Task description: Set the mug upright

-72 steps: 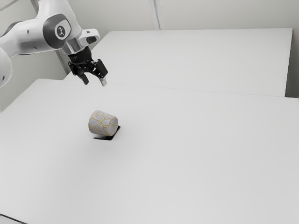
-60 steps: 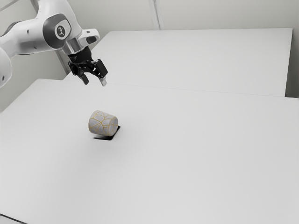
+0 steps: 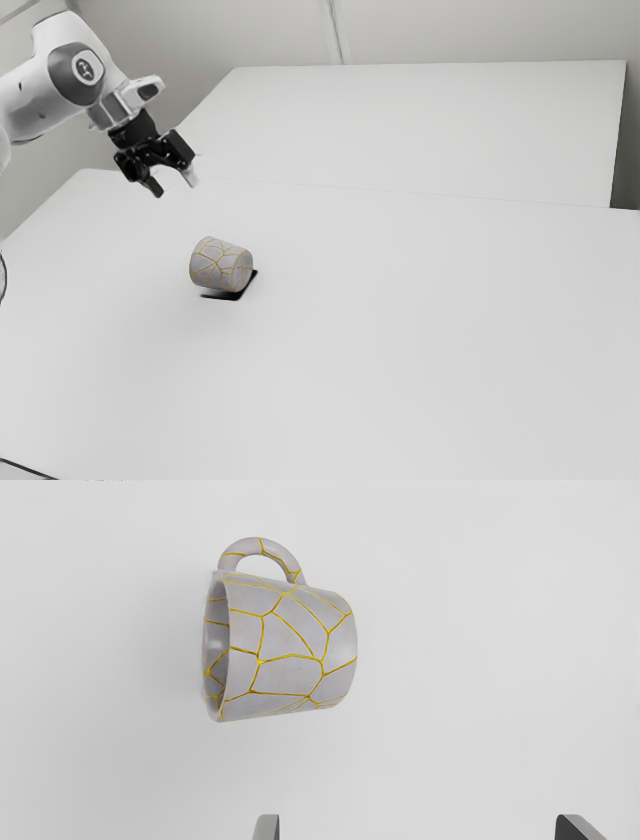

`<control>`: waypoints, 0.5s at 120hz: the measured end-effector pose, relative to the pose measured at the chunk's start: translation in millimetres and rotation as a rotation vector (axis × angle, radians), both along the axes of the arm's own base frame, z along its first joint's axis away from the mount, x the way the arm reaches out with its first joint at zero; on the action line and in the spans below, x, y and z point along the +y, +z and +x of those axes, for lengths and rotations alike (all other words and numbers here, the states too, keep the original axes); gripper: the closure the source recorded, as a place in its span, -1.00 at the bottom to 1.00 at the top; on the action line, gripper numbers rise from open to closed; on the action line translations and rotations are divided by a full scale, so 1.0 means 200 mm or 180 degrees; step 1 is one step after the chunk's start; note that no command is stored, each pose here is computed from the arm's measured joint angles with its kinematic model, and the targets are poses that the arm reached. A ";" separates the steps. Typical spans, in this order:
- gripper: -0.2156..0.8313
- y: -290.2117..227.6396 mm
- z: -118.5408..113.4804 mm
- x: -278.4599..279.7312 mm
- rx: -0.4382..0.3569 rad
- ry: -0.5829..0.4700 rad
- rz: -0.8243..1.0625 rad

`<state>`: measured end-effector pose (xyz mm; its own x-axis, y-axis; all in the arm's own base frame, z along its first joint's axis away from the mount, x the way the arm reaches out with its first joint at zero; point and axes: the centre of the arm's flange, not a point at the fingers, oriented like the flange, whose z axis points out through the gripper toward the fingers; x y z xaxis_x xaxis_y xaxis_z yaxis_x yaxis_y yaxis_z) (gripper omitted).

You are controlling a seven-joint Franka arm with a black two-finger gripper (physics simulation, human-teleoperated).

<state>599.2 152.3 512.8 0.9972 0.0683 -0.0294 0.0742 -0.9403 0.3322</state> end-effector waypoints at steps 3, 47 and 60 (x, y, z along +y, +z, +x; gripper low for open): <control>-0.59 -0.04 0.04 0.05 0.0005 0.0014 -0.0082; -0.59 -0.84 0.16 0.50 0.0047 0.0037 -0.1612; -0.59 -0.94 0.11 0.46 0.0044 -0.0076 -0.1956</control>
